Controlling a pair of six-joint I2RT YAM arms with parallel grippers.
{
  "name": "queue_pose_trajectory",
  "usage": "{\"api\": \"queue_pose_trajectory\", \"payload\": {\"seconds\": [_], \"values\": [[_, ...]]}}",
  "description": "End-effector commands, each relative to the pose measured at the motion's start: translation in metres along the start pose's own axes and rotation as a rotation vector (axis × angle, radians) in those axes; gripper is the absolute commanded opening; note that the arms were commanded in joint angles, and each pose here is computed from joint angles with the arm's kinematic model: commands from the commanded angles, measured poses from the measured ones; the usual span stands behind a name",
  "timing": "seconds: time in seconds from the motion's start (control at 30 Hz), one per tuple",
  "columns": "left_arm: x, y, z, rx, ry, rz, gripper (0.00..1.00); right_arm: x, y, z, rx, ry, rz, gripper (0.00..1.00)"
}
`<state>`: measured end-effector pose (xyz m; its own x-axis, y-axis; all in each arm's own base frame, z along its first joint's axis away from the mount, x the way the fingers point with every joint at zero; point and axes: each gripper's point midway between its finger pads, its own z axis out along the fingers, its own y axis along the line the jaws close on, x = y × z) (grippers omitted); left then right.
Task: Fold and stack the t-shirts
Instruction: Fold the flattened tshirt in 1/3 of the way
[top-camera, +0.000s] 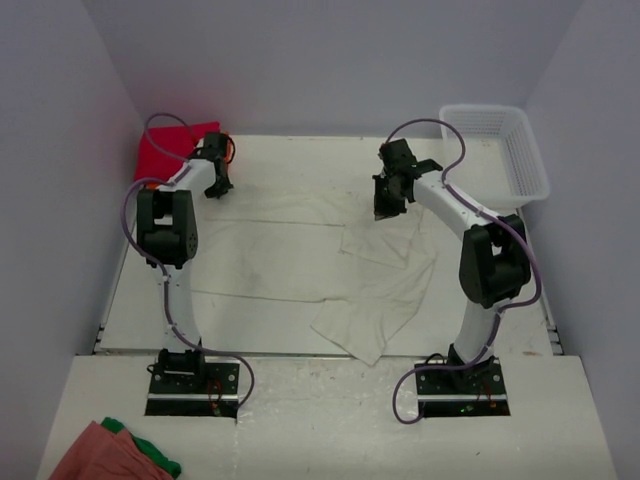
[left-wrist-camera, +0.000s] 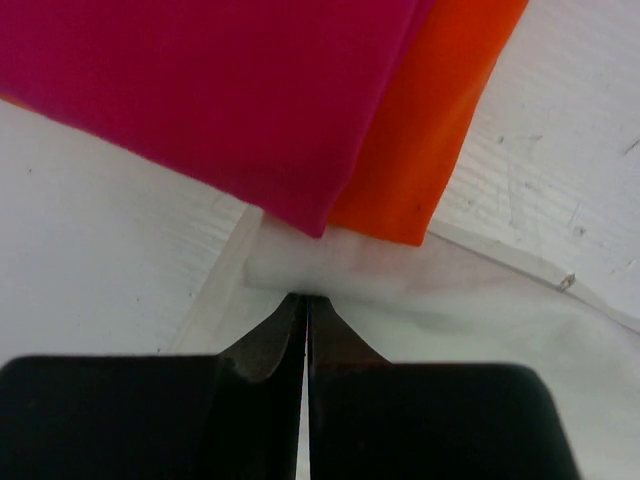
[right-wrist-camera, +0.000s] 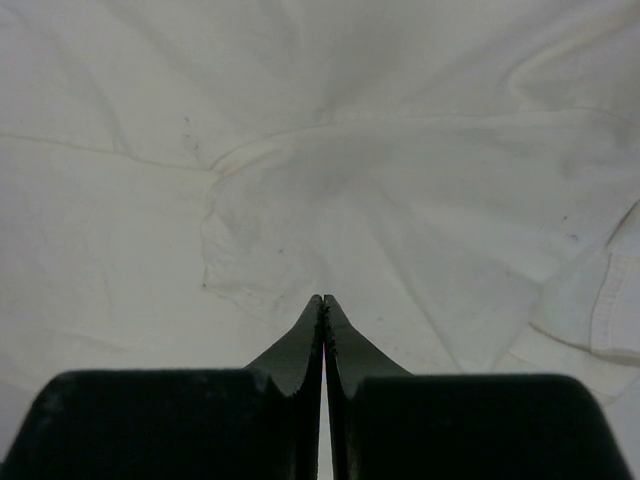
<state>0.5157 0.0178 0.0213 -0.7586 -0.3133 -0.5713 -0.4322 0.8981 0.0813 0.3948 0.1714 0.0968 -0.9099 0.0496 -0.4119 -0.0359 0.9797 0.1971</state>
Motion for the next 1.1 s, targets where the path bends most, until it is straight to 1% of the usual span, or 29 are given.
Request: {"api": "queue_pose_trajectory", "payload": {"seconds": [0.0,0.17,0.23,0.27,0.3,0.33,0.37,0.4,0.43,0.47,0.5,0.53,0.57,0.6,0.63,0.67,0.7,0.73,0.77,0.8,0.83,0.87,0.9,0.93,0.97,1.0,1.07], "values": [[-0.019,0.006,0.014,0.008,-0.033,-0.023,0.0,-0.007,0.006,0.001,0.003,-0.032,0.003,0.0],[-0.027,0.011,0.023,0.003,-0.052,-0.033,0.0,0.004,0.021,-0.017,-0.073,-0.074,-0.012,0.0],[-0.033,0.006,0.021,0.03,-0.071,-0.023,0.0,0.01,0.023,-0.025,-0.065,-0.077,-0.034,0.0],[-0.035,0.004,0.02,0.043,-0.075,-0.024,0.0,0.009,0.022,-0.035,-0.05,-0.103,-0.044,0.0],[-0.037,0.004,0.016,0.05,-0.082,-0.029,0.02,0.019,0.022,-0.037,-0.043,-0.088,-0.06,0.0],[-0.038,0.002,0.014,0.063,-0.087,-0.033,0.05,0.024,0.023,-0.041,-0.044,-0.088,-0.068,0.04],[-0.043,-0.004,0.005,0.104,-0.096,-0.039,0.09,0.027,0.026,-0.055,-0.06,-0.11,-0.065,0.19],[-0.045,-0.004,0.0,0.116,-0.105,-0.045,0.19,0.048,0.026,-0.052,-0.058,-0.078,-0.082,0.28],[-0.042,-0.004,-0.002,0.124,-0.105,-0.051,0.23,0.058,0.025,-0.055,-0.062,-0.073,-0.083,0.36],[-0.044,-0.007,-0.008,0.146,-0.112,-0.055,0.26,0.07,0.027,-0.058,-0.067,-0.063,-0.069,0.49],[-0.054,-0.006,-0.022,0.163,-0.14,-0.066,0.34,0.079,0.035,-0.073,-0.101,-0.092,-0.082,0.54],[-0.051,-0.005,-0.026,0.169,-0.136,-0.072,0.38,0.108,0.027,-0.066,-0.088,-0.044,-0.089,0.58],[-0.062,-0.005,-0.046,0.196,-0.169,-0.085,0.41,0.122,0.028,-0.069,-0.097,-0.033,-0.068,0.62],[-0.065,-0.006,-0.056,0.209,-0.184,-0.093,0.44,0.14,0.034,-0.073,-0.114,-0.017,-0.08,0.63],[-0.064,-0.007,-0.063,0.223,-0.195,-0.098,0.47,0.163,0.028,-0.076,-0.123,-0.004,-0.08,0.63],[-0.069,-0.01,-0.075,0.249,-0.217,-0.098,0.51,0.178,0.03,-0.078,-0.133,0.011,-0.057,0.62],[-0.081,-0.014,-0.102,0.28,-0.271,-0.098,0.57,0.196,0.034,-0.082,-0.139,0.024,-0.082,0.61],[-0.081,-0.015,-0.112,0.283,-0.287,-0.097,0.58,0.213,0.027,-0.083,-0.135,0.025,-0.071,0.58],[-0.084,-0.015,-0.125,0.286,-0.311,-0.1,0.59,0.226,0.029,-0.084,-0.148,0.043,-0.039,0.49],[-0.092,-0.019,-0.153,0.32,-0.356,-0.102,0.61,0.242,0.039,-0.088,-0.193,0.054,-0.069,0.45],[-0.089,-0.022,-0.163,0.335,-0.362,-0.102,0.61,0.256,0.036,-0.088,-0.204,0.063,-0.066,0.4],[-0.096,-0.021,-0.189,0.364,-0.402,-0.112,0.61,0.266,0.039,-0.089,-0.214,0.077,-0.039,0.38],[-0.091,-0.027,-0.202,0.377,-0.413,-0.107,0.62,0.28,0.043,-0.093,-0.227,0.099,-0.073,0.38],[-0.082,-0.027,-0.208,0.375,-0.402,-0.112,0.62,0.288,0.042,-0.094,-0.215,0.105,-0.078,0.38],[-0.083,-0.025,-0.227,0.386,-0.43,-0.12,0.62,0.291,0.042,-0.095,-0.189,0.095,-0.058,0.38],[-0.076,-0.031,-0.236,0.402,-0.428,-0.111,0.62,0.306,0.042,-0.099,-0.182,0.118,-0.108,0.38],[-0.061,-0.032,-0.243,0.397,-0.406,-0.095,0.61,0.317,0.042,-0.099,-0.15,0.126,-0.104,0.38]]}}
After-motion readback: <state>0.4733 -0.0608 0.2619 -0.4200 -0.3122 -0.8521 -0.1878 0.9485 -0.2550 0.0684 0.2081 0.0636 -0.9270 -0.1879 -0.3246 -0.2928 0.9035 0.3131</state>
